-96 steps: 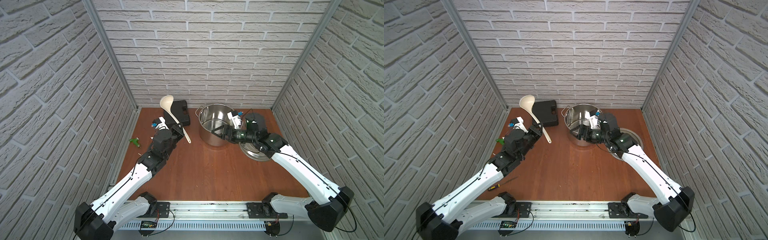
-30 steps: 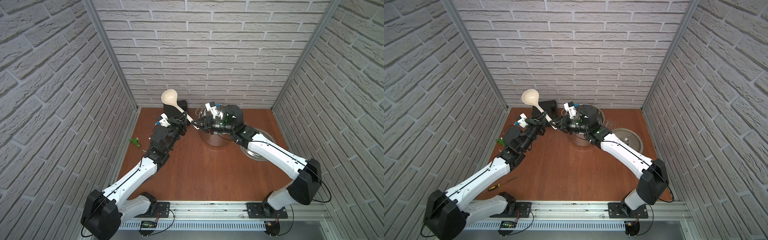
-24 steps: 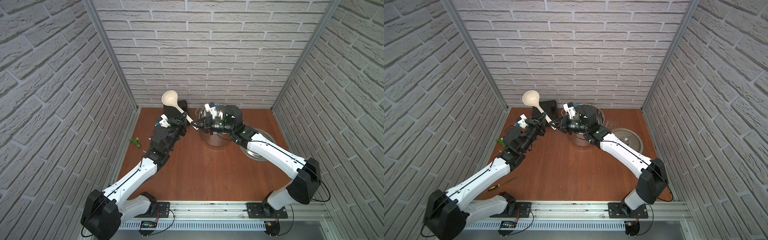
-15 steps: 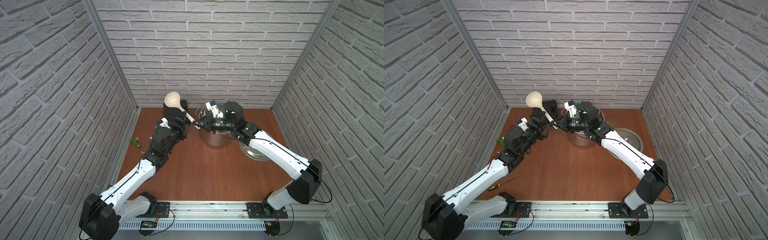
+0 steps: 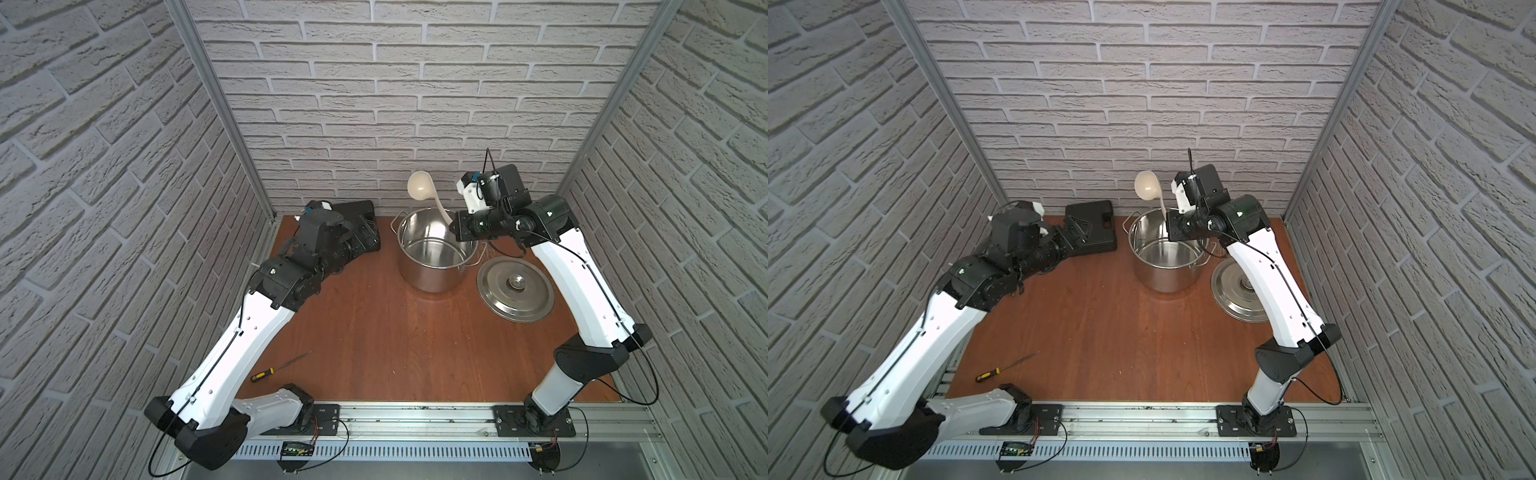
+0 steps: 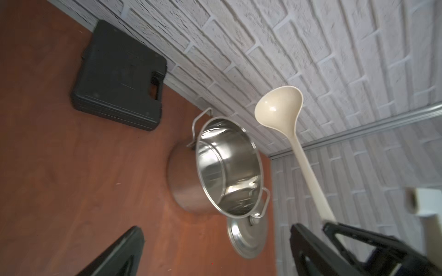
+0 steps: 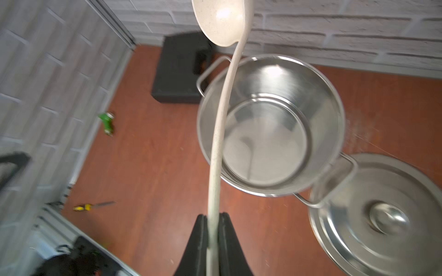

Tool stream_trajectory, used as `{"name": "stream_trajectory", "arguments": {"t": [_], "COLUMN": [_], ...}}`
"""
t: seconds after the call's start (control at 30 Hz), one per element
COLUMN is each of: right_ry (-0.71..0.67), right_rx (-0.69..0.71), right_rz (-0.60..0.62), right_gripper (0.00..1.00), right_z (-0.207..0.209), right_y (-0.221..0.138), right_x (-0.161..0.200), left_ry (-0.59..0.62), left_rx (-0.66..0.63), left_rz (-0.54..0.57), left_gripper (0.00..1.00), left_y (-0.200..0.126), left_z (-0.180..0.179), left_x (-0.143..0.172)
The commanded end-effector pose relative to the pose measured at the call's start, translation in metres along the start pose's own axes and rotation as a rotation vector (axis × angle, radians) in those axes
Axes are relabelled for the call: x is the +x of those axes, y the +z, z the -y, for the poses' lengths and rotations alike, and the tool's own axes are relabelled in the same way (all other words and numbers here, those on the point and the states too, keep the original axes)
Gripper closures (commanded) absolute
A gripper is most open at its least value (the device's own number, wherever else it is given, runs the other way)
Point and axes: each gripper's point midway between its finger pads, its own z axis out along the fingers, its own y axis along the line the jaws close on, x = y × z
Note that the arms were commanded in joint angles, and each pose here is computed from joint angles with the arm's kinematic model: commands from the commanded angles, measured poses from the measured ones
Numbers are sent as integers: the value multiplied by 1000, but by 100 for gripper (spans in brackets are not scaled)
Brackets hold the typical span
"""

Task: Stir the soup with a spoon
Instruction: Adjust the spoon, then stir the soup in the pan with a stick.

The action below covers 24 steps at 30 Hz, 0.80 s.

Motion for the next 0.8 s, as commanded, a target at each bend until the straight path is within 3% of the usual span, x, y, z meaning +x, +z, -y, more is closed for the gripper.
{"name": "stream_trajectory", "arguments": {"t": [0.0,0.07,0.2,0.5,0.77], "right_ry": [-162,-171,-198,-245,-295], "right_rx": [202,236,278,336,289], "right_rz": [-189,-213,-254,-359,-406], "right_gripper": [97,97,97,98,98], "right_z": [39,46,52,57,27], "right_y": [-1,2,17,70,102], "right_x": [45,51,53,47,52], "left_ry": [485,583,633,596,560], "left_rx": [-326,-346,-333,-244,-211], "left_rz": [-88,-67,-22,37,31], "left_gripper": [2,2,2,2,2], "left_y": [-7,-7,0,14,22], "left_z": [-51,-45,-32,-9,-6], "left_x": [12,3,-11,-13,0]}}
